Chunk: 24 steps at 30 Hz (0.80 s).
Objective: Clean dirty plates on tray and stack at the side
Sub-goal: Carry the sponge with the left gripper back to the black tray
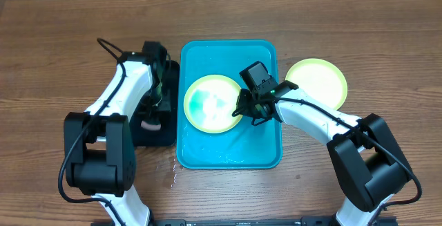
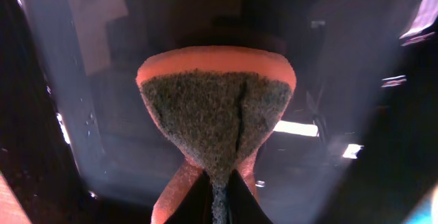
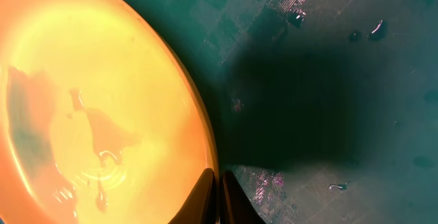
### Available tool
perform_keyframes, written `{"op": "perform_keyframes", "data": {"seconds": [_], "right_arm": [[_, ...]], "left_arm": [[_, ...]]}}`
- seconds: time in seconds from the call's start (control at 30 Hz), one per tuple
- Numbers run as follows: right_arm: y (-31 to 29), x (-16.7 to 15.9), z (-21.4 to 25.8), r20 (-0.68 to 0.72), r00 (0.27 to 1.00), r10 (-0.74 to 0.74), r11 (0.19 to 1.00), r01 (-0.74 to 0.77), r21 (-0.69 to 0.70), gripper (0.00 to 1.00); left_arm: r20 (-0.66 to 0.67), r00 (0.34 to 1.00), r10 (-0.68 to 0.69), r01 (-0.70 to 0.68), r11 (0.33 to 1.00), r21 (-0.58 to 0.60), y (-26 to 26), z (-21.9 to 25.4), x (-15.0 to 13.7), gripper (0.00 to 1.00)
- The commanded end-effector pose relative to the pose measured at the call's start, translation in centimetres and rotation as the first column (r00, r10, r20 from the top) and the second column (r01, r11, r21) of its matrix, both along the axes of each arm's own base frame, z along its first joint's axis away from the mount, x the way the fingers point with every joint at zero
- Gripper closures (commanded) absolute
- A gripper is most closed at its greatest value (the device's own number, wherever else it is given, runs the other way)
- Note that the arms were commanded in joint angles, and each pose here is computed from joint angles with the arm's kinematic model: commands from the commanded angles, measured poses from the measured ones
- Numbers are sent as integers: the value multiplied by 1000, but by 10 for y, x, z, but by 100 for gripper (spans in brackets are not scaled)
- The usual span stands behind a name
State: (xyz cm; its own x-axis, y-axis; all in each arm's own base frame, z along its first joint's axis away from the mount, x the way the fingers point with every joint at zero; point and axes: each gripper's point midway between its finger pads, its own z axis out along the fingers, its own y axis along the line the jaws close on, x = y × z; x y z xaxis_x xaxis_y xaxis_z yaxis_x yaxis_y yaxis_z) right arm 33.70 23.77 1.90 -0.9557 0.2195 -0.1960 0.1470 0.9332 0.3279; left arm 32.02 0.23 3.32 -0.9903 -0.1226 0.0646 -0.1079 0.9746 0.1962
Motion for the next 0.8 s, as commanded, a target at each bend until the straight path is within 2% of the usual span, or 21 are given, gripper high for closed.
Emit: {"op": "perform_keyframes", "data": {"seconds": [0.0, 0.03, 0.17, 0.37, 0.43, 0.47, 0.53, 0.67, 0.7, 0.77], "right_arm": [[2, -2, -2, 0, 1000, 14, 1000, -14, 0, 96], [3, -2, -2, 1, 1000, 14, 1000, -14, 0, 96], [3, -1, -1, 4, 1000, 14, 1000, -14, 2, 95], [3, 0, -1, 8, 1000, 12, 1000, -12, 1, 72], [3, 0, -1, 9, 1000, 12, 1000, -12, 0, 67], [2, 0, -1, 10, 1000, 10, 1000, -10, -2, 65], [1, 1, -1, 14, 1000, 7, 1000, -6, -8, 65], [-1, 4, -2, 30, 1000, -4, 1000, 5, -20, 73], [-2, 4, -3, 32, 999, -12, 1000, 13, -22, 74], [-4, 3, -6, 28, 999, -37, 999, 38, -24, 75]], "left_arm": [[24, 998, 54, -55, 997, 51, 19, 4, 1, 94], [28, 998, 61, -62, 997, 50, 21, 5, 2, 93], [51, 994, 95, -94, 995, -21, 18, 18, 13, 65], [175, 978, 115, -88, 984, -155, 1, 70, 50, 40], [229, 967, 109, -68, 981, -180, -3, 92, 58, 32], [261, 959, 111, -60, 979, -196, -5, 105, 61, 32], [338, 934, 118, -38, 971, -236, -10, 136, 67, 31], [496, 856, 146, 22, 948, -318, -17, 203, 68, 26], [530, 834, 155, 33, 944, -328, -16, 217, 65, 14], [595, 782, 186, 37, 939, -342, -11, 245, 58, 1]]}}
